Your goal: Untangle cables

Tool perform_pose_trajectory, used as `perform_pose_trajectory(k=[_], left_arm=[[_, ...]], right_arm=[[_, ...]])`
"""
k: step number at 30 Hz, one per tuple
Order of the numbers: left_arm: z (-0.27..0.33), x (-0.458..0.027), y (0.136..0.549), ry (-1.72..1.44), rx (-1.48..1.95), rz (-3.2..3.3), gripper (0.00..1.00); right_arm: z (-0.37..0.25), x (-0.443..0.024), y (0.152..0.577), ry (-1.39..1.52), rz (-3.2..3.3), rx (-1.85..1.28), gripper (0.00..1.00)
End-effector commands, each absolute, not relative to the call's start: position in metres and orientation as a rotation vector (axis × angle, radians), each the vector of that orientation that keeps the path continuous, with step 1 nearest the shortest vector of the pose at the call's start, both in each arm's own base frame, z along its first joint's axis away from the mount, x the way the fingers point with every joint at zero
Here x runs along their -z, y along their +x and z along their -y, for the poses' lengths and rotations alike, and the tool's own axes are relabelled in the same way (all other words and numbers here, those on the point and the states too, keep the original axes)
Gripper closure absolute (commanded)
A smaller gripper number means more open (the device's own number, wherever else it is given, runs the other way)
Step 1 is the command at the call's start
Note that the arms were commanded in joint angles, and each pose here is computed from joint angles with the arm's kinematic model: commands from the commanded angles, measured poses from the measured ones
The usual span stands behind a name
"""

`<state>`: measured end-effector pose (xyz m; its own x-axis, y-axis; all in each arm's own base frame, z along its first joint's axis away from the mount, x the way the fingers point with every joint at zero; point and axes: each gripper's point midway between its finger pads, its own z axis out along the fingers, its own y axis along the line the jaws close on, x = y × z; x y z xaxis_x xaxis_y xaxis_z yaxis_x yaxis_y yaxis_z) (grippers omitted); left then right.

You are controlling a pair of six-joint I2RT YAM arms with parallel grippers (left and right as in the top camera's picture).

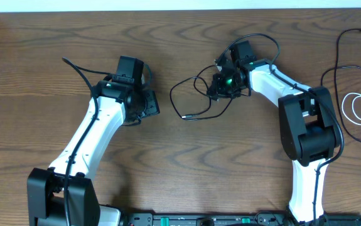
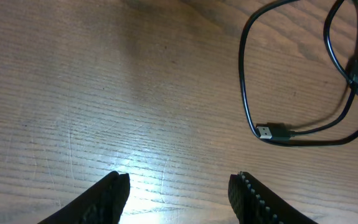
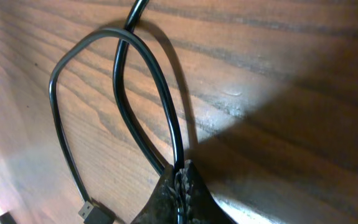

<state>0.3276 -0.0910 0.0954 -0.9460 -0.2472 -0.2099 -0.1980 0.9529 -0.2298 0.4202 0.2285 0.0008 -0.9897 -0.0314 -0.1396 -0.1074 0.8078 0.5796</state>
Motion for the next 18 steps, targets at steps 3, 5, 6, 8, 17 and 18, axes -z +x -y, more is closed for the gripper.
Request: perform_pose_trajectory(k=[3,5,6,8,17,18], left_arm=[[0.087,-0.094,0.325,-0.331,0.274,-2.873,0.44],[0.087,-0.094,0.325,-0.331,0.274,-2.873,0.43],[0.087,-0.094,0.325,-0.331,0.274,-2.873,0.44],[0.087,-0.094,0.325,-0.331,0.274,-2.873,0.44],[0.087,-0.094,0.325,-0.331,0.275,-2.873,0.44],[0.087,-0.094,0.325,-0.331,0.274,-2.873,0.44]], right_arm=[[-0.218,0.006,0.407,-0.158,-2.922,-0.908,0.99],[-0.213,-0.016,0.411,-0.197,-2.869,-0.923,0.99],[-0.208,-0.033,0.416,-0.219,-2.827,-0.916,0.99],[-0.193,-0.071,0.429,-0.228,-2.730,-0.871,0.99],[-0.017,-0.250,0.455,0.153,-2.293,-0.217,0.99],[0.022,-0.276,0.446,0.270,-2.216,-0.104,0.99]])
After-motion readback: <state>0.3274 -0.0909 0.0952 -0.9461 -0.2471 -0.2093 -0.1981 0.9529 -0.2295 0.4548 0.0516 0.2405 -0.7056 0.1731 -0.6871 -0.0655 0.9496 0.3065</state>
